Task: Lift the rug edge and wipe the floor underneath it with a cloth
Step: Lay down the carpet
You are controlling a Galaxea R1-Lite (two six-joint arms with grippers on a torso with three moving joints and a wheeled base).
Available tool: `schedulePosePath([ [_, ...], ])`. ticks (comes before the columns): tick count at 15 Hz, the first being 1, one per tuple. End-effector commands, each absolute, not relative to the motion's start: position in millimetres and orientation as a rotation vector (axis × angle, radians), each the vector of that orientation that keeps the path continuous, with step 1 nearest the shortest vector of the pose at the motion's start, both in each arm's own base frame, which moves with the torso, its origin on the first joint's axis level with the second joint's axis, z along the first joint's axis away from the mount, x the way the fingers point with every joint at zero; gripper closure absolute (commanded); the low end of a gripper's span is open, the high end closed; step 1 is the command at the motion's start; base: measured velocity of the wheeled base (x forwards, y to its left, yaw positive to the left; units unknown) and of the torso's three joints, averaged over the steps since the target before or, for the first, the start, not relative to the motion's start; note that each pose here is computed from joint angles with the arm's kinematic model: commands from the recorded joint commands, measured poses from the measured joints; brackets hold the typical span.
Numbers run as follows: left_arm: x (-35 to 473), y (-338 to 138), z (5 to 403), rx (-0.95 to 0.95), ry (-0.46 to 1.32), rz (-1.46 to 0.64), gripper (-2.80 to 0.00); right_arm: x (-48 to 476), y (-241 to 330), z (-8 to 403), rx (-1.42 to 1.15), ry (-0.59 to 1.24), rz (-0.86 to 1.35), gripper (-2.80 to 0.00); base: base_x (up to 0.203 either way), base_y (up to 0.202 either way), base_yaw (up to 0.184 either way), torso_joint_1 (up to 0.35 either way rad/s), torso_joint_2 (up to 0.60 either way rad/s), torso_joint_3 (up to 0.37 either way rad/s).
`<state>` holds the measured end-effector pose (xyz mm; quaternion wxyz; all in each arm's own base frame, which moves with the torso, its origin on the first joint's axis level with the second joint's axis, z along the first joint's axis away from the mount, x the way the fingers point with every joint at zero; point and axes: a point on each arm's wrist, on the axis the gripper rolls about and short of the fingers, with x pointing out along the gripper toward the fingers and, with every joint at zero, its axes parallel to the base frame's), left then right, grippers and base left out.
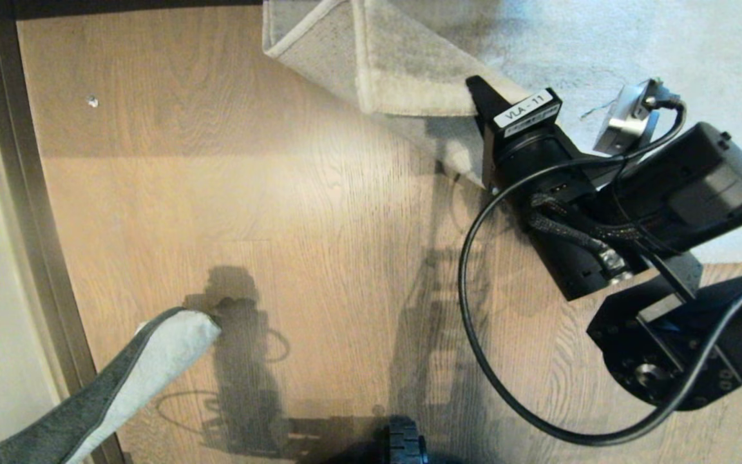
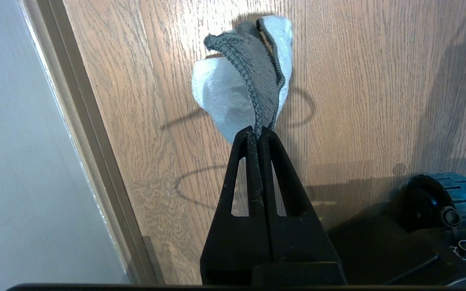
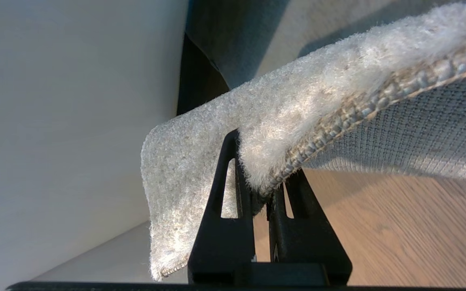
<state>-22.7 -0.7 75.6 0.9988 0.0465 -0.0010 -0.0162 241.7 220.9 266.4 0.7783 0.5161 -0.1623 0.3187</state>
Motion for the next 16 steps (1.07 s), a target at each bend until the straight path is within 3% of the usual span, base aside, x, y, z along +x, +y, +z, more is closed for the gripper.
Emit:
schedulePosePath([
  [1, -22.8, -0.7, 75.6, 0.094, -0.003, -0.033, 0.00, 236.2, 215.4, 273.4, 1.138, -0.395, 0.697, -0.61, 0.000, 0.000, 0.000, 0.000, 0.00, 0.000],
  [2, -22.8, -0.7, 75.6, 0.094, -0.003, -0.034, 0.00, 236.0, 214.8, 272.5, 1.139, -0.396, 0.680, -2.80, 0.000, 0.000, 0.000, 0.000, 0.00, 0.000],
  [8, -22.8, -0.7, 75.6, 0.094, -0.003, -0.033, 0.00, 233.7, 214.5, 269.0, 1.131, -0.387, 0.677, -2.80, 0.000, 0.000, 0.000, 0.000, 0.00, 0.000],
  [16, -22.8, -0.7, 75.6, 0.094, -0.003, -0.033, 0.00, 179.5, 236.2, 260.7, 1.158, -0.245, 0.820, -2.80, 0.000, 0.000, 0.000, 0.000, 0.00, 0.000],
])
